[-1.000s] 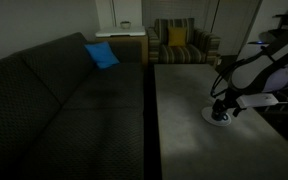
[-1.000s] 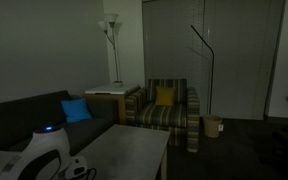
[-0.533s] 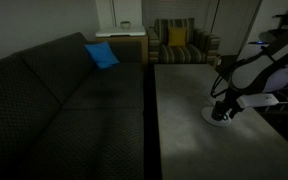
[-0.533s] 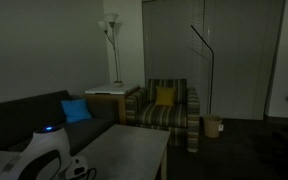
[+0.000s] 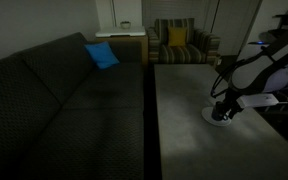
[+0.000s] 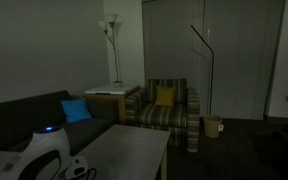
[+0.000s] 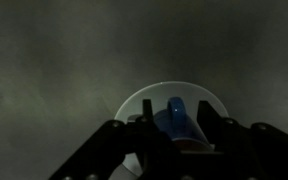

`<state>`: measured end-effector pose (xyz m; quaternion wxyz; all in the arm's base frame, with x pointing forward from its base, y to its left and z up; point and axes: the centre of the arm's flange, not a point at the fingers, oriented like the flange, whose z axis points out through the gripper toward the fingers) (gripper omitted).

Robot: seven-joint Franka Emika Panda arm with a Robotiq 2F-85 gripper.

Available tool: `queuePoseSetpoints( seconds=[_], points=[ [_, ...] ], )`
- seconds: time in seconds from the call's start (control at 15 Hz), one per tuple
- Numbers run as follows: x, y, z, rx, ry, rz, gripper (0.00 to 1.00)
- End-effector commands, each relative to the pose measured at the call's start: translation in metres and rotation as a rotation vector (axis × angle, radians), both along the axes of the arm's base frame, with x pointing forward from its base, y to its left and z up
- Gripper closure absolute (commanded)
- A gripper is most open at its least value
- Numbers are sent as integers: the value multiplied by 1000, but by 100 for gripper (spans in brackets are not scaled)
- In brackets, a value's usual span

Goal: Pick up the mug on the plate and put it on the table

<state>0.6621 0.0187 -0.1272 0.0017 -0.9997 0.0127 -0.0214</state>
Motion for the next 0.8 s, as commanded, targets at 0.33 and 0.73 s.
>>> queuePoseSetpoints(
  seconds=[0.33, 0.73],
  points=[
    [11, -3, -24, 8, -12, 19, 99],
    [12, -2, -23, 9, -12, 21, 97]
  ],
)
